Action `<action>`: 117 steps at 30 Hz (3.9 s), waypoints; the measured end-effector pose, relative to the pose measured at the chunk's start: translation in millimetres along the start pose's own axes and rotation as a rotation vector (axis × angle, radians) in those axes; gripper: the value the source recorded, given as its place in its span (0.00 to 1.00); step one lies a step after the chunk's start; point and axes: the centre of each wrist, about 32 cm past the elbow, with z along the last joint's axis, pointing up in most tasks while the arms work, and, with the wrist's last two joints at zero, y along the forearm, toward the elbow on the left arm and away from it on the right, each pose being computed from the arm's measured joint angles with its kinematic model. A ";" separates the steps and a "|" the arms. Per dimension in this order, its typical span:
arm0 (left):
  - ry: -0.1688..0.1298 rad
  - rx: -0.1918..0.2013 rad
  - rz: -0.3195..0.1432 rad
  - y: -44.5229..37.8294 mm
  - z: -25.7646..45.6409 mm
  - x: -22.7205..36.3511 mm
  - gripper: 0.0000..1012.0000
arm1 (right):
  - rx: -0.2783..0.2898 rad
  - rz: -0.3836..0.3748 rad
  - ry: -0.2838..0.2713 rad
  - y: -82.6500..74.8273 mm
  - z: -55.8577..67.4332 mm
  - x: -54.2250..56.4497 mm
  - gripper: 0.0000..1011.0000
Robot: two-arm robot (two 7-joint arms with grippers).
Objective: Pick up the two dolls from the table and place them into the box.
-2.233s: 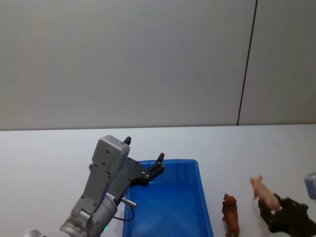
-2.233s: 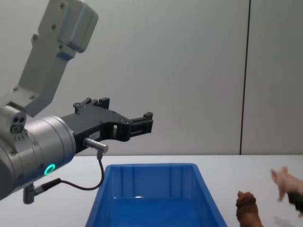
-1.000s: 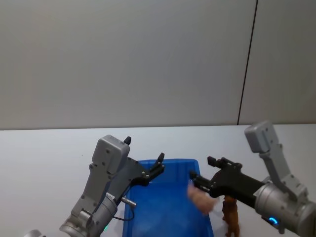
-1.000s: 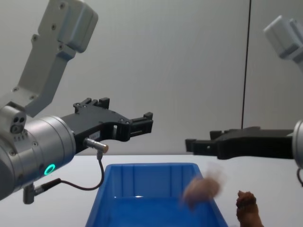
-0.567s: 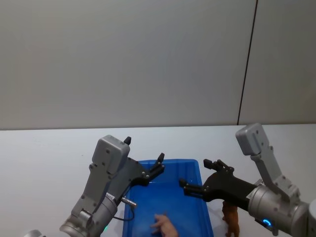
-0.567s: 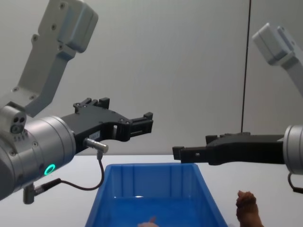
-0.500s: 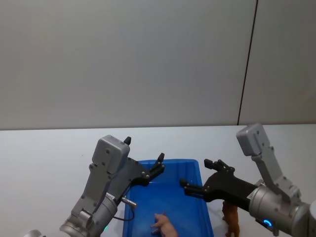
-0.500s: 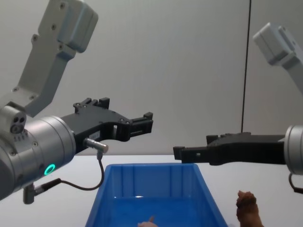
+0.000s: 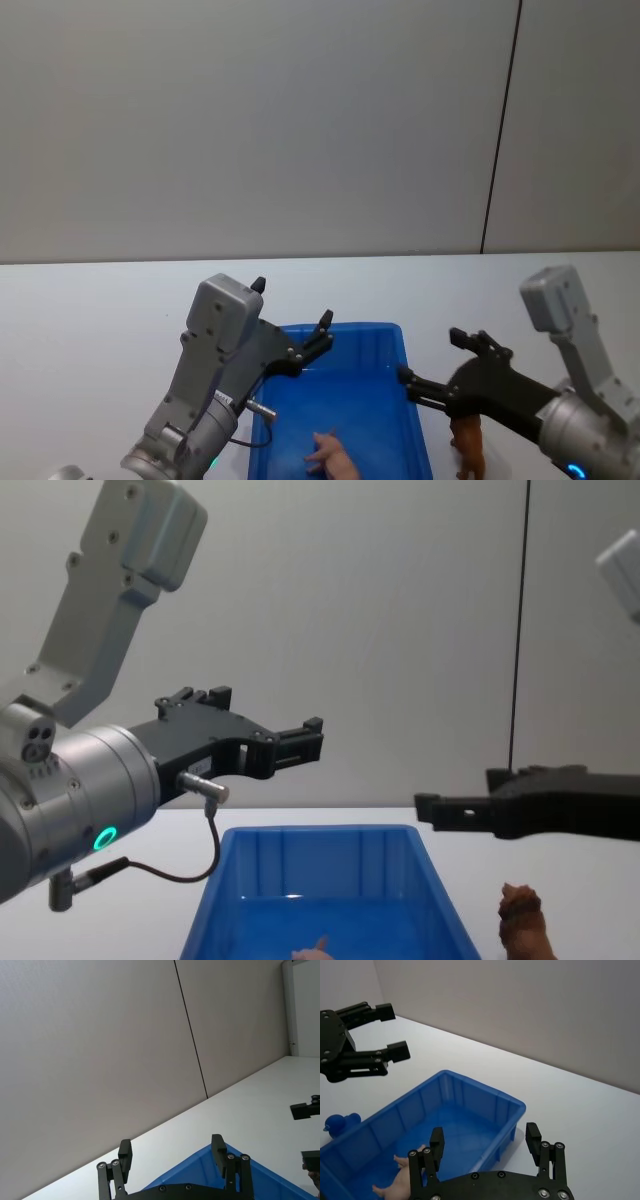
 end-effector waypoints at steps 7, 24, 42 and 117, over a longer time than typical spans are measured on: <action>0.000 0.000 0.000 0.0 0.0 0.0 0.99 | -0.023 -0.035 0.018 -17.0 -11.4 -1.7 0.99; 0.000 0.000 0.000 0.0 0.0 0.0 0.99 | -0.120 -0.107 0.071 -43.6 -43.4 -10.7 0.99; 0.000 0.000 0.000 0.0 0.0 0.0 0.99 | -0.205 -0.132 0.154 -40.4 -66.6 -11.8 0.72; 0.000 0.000 0.000 0.0 0.0 0.0 0.99 | 0.015 0.088 0.007 33.9 10.3 -13.4 0.99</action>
